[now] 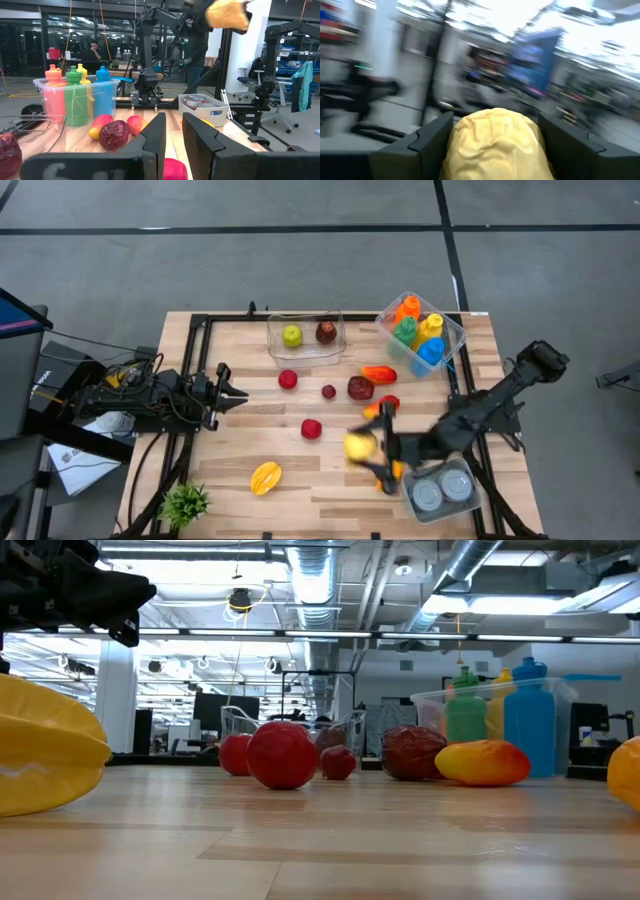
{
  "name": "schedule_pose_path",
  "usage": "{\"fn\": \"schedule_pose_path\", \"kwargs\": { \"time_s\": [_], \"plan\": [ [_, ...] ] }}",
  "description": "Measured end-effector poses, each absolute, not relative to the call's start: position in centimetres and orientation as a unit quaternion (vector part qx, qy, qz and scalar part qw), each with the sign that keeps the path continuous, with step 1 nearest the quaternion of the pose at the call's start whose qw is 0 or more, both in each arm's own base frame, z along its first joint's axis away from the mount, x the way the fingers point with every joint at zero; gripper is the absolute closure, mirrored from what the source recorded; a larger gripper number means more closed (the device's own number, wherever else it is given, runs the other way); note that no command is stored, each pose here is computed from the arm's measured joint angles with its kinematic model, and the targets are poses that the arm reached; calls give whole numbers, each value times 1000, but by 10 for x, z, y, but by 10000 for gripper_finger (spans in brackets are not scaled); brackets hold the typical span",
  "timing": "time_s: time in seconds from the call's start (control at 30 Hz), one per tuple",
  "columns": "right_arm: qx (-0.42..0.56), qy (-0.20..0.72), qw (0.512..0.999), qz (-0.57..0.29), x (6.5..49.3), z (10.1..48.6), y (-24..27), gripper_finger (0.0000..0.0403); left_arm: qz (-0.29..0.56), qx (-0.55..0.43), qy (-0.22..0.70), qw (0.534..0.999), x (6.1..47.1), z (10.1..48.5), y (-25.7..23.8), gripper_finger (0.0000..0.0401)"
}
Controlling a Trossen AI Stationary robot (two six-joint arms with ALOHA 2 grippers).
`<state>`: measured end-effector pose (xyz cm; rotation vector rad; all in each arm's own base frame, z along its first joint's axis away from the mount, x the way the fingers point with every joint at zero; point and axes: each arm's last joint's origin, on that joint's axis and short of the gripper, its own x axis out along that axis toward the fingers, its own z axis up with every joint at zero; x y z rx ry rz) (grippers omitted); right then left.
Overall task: Pick & Place Food Item
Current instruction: Put the yellow pear into the transparent bin
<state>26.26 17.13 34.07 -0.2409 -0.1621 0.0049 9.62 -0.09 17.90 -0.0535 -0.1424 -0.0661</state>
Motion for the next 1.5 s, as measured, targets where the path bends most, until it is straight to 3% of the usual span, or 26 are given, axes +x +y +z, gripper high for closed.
{"fn": "schedule_pose_path", "kwargs": {
  "time_s": [0.2, 0.57, 0.77, 1.1, 1.5],
  "plan": [
    [-98, -24, 968, -229, 308, 315, 116, 132, -33, -27, -71, 997, 96, 179, -1, 348],
    [2, 30, 893, -449, 375, 240, -40, 132, -33, -27, -71, 997, 96, 179, -1, 348],
    [45, 44, 885, -461, 392, 226, -87, 132, -33, -27, -72, 997, 96, 179, -1, 348],
    [17, 199, 851, -485, 413, 207, -109, 132, -33, -27, -72, 997, 96, 179, -1, 348],
    [55, 215, 831, -510, 414, 199, -128, 132, -33, -27, -72, 997, 96, 179, -1, 348]
  ]
}}
